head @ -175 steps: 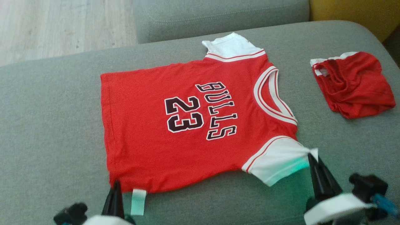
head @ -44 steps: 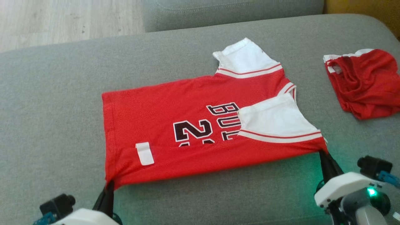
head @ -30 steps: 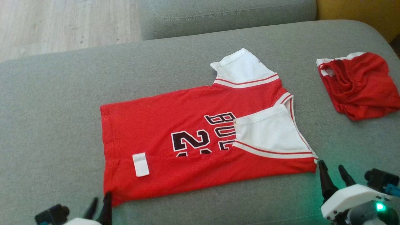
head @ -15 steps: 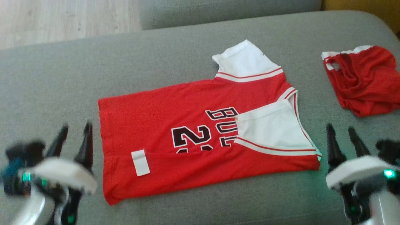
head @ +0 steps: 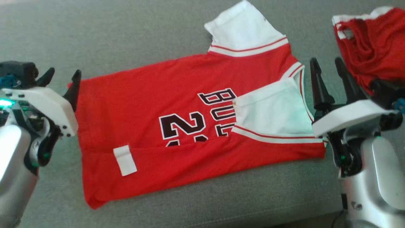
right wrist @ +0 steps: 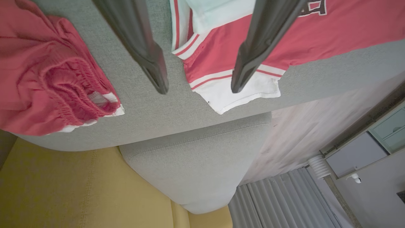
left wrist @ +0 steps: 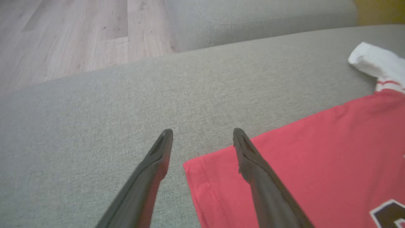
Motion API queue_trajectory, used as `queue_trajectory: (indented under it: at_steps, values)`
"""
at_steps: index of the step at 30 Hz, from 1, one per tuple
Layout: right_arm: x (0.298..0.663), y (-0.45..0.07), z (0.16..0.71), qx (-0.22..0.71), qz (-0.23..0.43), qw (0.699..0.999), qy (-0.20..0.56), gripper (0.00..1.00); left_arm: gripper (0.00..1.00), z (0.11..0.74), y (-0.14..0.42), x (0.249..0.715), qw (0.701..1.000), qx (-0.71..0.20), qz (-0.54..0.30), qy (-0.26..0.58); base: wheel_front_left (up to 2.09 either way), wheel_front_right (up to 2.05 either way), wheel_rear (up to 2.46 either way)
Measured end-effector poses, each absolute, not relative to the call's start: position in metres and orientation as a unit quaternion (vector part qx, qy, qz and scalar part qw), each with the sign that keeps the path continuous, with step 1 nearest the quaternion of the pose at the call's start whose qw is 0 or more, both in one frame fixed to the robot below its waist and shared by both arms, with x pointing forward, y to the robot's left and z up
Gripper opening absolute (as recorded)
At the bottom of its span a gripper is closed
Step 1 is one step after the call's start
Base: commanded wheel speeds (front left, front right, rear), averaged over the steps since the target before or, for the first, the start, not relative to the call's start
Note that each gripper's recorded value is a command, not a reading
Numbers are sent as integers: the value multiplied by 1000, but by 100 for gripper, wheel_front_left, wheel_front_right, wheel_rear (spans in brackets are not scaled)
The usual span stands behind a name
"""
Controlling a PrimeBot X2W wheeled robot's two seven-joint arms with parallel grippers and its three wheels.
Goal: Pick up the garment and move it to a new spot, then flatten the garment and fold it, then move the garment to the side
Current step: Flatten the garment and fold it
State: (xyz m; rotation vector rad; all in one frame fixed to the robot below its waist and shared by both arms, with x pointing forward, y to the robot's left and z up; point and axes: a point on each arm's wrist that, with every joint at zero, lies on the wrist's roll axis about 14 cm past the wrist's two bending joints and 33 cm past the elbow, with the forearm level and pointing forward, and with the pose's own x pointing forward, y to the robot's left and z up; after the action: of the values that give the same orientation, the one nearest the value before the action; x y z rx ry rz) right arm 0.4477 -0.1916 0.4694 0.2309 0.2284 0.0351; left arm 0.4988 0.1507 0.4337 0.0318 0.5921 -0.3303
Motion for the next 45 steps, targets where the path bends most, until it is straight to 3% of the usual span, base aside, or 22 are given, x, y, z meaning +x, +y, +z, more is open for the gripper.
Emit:
queue_trajectory:
  at_steps: [9, 16, 17, 19, 20, 21, 22, 29, 36, 39, 45]
  values:
    - [459, -198, 448, 103, 10, 985, 137, 100, 100, 368, 153, 501, 909, 21, -155, 387, 0, 0, 0]
    - [461, -198, 448, 102, 10, 986, 134, 100, 100, 365, 151, 498, 900, 25, -165, 402, 0, 0, 0]
    - [462, -197, 449, 102, 12, 986, 133, 100, 96, 364, 151, 497, 899, 27, -167, 405, 0, 0, 0]
    - [462, -196, 449, 102, 13, 986, 133, 100, 47, 364, 150, 496, 897, 29, -169, 408, 0, 0, 0]
    - [463, -195, 449, 102, 14, 986, 133, 100, 33, 364, 150, 495, 896, 27, -170, 409, 0, 0, 0]
    - [463, -195, 448, 102, 15, 986, 134, 100, 6, 364, 149, 495, 896, 24, -171, 409, 0, 0, 0]
    - [463, -194, 447, 102, 16, 985, 135, 100, 0, 364, 148, 495, 896, 23, -172, 409, 0, 0, 0]
    - [483, -179, 453, 80, 41, 986, 140, 100, 0, 369, 147, 497, 909, 8, -166, 382, 0, 0, 0]
    - [539, -177, 465, -4, 69, 982, 176, 100, 0, 387, 146, 499, 927, -14, -164, 337, 0, 0, 0]
    - [573, -174, 462, -40, 77, 973, 214, 100, 0, 397, 139, 499, 934, -27, -170, 313, 0, 0, 0]
    - [599, -158, 421, -65, 94, 947, 301, 100, 0, 402, 133, 498, 939, -54, -169, 294, 0, 0, 0]
